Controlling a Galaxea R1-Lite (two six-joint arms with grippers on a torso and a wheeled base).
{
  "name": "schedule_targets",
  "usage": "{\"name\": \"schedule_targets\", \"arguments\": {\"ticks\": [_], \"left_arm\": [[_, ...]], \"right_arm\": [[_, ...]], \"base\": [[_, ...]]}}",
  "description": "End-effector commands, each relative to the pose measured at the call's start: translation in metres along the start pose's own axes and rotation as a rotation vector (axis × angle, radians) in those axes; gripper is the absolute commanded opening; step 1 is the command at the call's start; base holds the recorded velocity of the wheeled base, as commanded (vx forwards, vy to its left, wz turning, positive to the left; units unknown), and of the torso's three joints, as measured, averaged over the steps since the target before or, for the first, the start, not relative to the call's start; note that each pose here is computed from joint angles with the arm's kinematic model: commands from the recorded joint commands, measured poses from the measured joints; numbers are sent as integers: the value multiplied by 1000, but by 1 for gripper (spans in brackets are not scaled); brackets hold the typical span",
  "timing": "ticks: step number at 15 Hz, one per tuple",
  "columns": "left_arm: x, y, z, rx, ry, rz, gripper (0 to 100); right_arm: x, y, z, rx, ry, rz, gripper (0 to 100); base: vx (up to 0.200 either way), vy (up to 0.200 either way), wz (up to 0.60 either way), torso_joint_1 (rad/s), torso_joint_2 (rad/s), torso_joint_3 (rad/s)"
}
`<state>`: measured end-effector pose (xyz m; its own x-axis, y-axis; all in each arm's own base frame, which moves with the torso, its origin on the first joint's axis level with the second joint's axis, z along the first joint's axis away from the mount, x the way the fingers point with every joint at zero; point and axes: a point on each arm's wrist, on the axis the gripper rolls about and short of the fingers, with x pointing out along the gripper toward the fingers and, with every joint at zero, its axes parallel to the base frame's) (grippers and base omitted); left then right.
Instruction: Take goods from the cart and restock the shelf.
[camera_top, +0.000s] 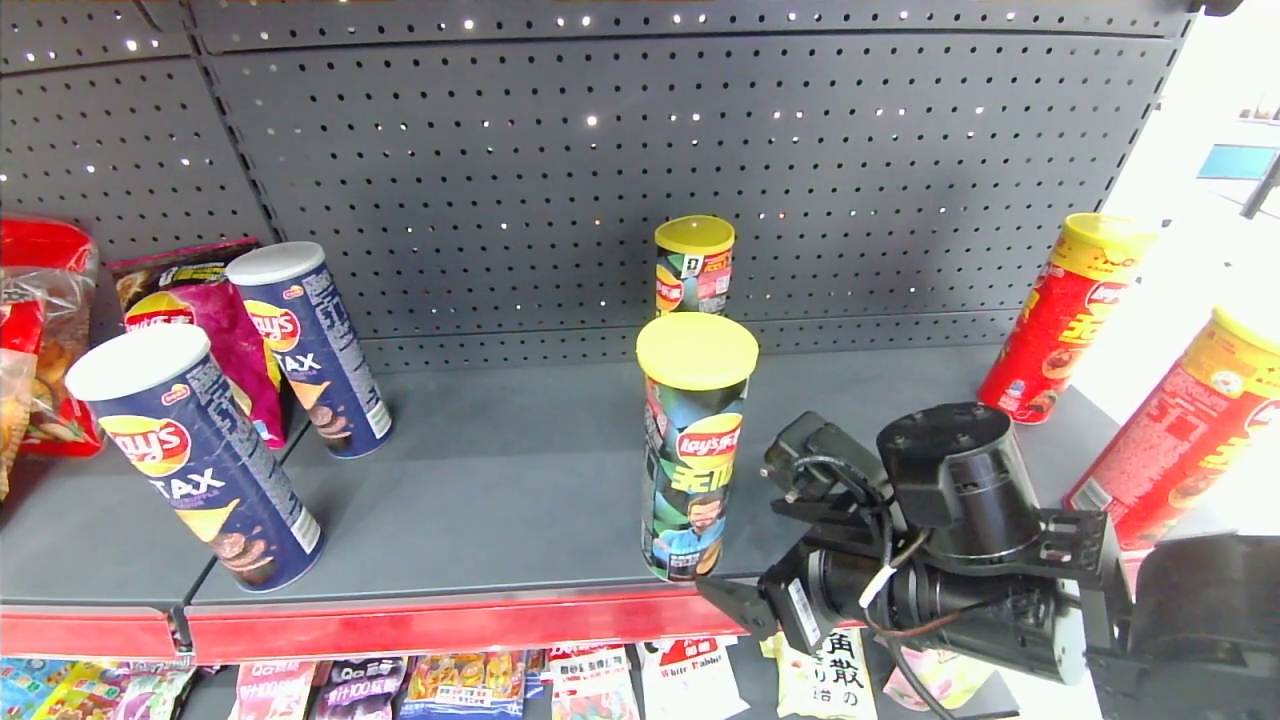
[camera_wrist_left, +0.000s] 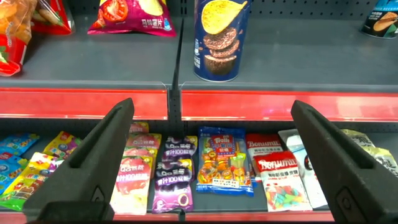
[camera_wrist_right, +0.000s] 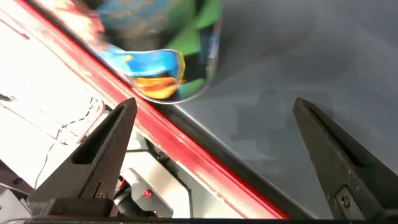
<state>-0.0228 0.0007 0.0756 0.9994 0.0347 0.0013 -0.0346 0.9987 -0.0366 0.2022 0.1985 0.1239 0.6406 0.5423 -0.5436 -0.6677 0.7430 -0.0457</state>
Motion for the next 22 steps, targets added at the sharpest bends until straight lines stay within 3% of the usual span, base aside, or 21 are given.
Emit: {"name": "schedule_targets", "arguments": {"ticks": [1, 4, 7, 10, 22], "left_arm": [[0, 0, 0, 0, 0, 1, 100], [0, 0, 0, 0, 0, 1, 100], [0, 0, 0, 0, 0, 1, 100], [0, 0, 0, 0, 0, 1, 100], [0, 0, 0, 1, 0, 1, 100]], "right_arm": [[2, 1, -3, -4, 10, 4, 100], [-13, -3, -8, -4, 7, -6, 100], [-15, -24, -8, 31, 9, -89, 100], [-8, -33, -7, 41, 11, -144, 100], [10, -36, 7, 49, -15, -154, 100]], "base": [[0, 0, 0, 0, 0, 0], [0, 0, 0, 0, 0, 0], [0, 0, 0, 0, 0, 0], [0, 0, 0, 0, 0, 0], [0, 0, 0, 0, 0, 0]]}}
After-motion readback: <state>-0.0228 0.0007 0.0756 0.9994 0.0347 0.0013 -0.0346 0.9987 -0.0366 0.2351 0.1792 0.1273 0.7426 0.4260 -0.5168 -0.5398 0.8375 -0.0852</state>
